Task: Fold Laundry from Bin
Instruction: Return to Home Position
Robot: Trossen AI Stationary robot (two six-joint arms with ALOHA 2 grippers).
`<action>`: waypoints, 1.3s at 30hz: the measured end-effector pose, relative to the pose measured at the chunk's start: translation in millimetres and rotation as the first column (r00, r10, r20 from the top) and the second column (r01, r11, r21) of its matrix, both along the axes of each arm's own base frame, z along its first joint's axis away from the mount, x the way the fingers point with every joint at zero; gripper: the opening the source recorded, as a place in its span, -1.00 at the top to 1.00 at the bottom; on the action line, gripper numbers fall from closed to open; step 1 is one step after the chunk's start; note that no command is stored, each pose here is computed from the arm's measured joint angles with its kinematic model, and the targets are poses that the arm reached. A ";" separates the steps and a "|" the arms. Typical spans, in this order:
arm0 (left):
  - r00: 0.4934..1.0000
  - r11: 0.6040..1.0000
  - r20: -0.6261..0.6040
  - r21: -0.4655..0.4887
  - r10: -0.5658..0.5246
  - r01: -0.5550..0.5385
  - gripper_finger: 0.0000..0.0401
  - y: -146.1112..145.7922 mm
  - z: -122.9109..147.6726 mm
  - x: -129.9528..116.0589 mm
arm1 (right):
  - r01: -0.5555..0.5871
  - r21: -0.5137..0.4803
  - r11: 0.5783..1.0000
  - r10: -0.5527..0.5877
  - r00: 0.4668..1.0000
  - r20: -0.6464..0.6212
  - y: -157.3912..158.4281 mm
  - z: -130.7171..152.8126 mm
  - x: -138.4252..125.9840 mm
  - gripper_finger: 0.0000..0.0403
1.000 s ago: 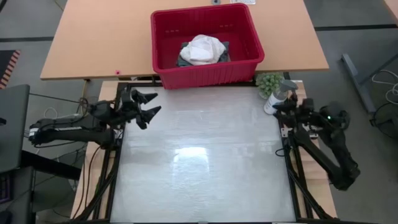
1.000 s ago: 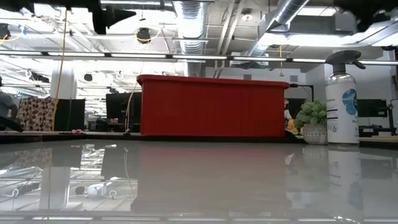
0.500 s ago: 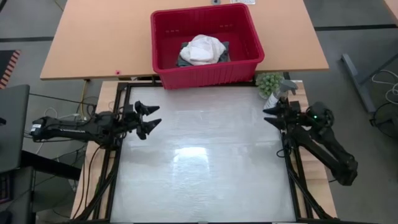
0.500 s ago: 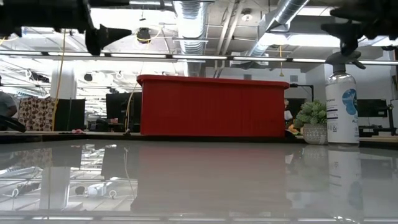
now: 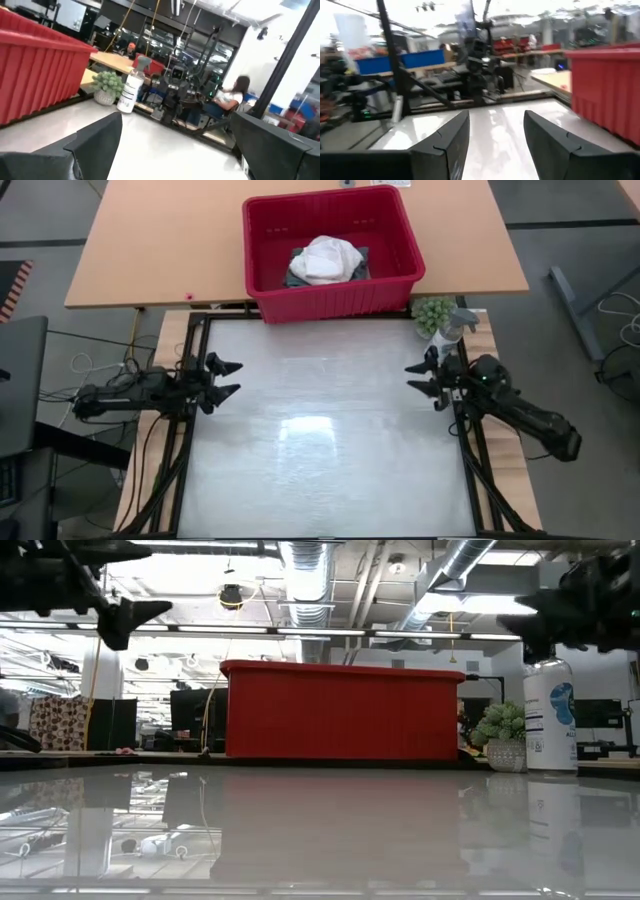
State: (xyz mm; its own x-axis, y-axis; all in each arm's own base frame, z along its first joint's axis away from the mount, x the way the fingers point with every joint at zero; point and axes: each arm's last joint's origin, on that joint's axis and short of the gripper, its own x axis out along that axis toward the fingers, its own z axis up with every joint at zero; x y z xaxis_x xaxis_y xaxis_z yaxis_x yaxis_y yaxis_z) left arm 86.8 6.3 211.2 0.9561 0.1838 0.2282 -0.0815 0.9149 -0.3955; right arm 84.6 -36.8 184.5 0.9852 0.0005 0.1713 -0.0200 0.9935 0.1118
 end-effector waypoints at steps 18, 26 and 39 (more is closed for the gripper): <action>0.988 0.999 -0.149 0.015 -0.029 0.032 -0.80 -0.8 -36.2 9.8 | -0.069 0.143 0.987 0.086 0.989 -0.118 12.5 -12.9 8.8 -0.05; 0.979 0.992 -0.181 -0.100 -0.090 0.073 -0.80 -1.9 -41.4 10.7 | -0.085 0.145 0.986 0.103 0.987 -0.122 14.1 -13.4 9.3 -0.05; 0.979 0.994 -0.185 -0.086 -0.086 0.071 -0.80 -1.8 -41.4 10.7 | -0.084 0.144 0.986 0.102 0.987 -0.124 14.1 -13.8 9.3 -0.05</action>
